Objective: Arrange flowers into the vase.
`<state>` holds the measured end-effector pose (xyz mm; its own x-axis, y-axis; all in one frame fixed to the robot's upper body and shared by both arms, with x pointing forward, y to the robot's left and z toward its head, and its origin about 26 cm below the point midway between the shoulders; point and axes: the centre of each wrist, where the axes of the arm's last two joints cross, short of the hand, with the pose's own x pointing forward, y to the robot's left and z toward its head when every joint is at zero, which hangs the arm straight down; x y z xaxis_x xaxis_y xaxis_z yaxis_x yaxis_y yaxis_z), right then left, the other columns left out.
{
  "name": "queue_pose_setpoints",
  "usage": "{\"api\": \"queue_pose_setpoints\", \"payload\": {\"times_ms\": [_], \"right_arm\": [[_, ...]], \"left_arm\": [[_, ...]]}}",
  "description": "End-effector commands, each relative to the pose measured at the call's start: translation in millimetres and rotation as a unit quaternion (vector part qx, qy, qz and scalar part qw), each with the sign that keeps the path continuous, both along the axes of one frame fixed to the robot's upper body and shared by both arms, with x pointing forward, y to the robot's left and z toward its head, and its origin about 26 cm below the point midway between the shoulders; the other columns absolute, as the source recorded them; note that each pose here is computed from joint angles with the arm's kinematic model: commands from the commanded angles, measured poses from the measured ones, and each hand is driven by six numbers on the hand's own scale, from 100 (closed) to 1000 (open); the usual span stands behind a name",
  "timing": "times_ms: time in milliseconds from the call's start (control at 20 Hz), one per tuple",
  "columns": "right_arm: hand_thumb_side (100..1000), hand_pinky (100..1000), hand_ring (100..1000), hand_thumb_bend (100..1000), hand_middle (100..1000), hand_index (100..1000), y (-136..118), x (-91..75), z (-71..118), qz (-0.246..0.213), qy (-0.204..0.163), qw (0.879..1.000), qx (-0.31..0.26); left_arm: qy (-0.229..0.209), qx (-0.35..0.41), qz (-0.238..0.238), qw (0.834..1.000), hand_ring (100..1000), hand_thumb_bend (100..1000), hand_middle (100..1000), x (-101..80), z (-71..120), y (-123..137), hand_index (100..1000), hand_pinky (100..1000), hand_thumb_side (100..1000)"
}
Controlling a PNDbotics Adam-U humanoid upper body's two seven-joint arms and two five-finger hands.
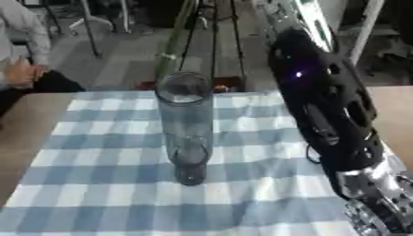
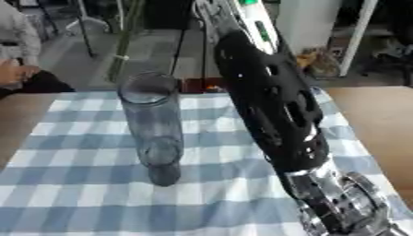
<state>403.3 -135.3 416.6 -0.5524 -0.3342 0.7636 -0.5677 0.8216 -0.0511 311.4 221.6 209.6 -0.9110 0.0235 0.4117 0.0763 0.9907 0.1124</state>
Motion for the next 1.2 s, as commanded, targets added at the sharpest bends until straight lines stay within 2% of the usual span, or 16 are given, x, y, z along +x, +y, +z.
{"api": "queue_pose_setpoints", "payload": {"times_ms": [50, 400, 800, 1200], "right_arm": [[100, 100, 200, 135, 100, 100, -5, -0.6, 9.2, -0.007, -0.040, 0.999, -0.013], [100, 100, 205, 183, 100, 100, -11, 11.1, 4.7, -0.024, -0.027, 0.999, -0.041], [100, 100, 215, 222, 100, 100, -21, 16.7, 1.5, -0.048, -0.007, 0.996, -0.080], [100, 100, 216, 217, 100, 100, -26, 17.9, 0.0, -0.063, -0.023, 0.995, -0.078]], "left_arm": [[-0.014, 0.003, -0.002, 1.000, 611, 100, 704, -2.6, 7.8, 0, 820, 407, 1000], [-0.011, 0.004, 0.001, 1.000, 610, 100, 704, -2.8, 7.0, 1, 819, 404, 1000], [-0.007, 0.005, 0.006, 1.000, 609, 100, 704, -3.0, 6.2, 3, 819, 400, 1000], [-0.007, 0.004, 0.003, 1.000, 608, 100, 703, -3.0, 6.1, 2, 817, 398, 1000]]}}
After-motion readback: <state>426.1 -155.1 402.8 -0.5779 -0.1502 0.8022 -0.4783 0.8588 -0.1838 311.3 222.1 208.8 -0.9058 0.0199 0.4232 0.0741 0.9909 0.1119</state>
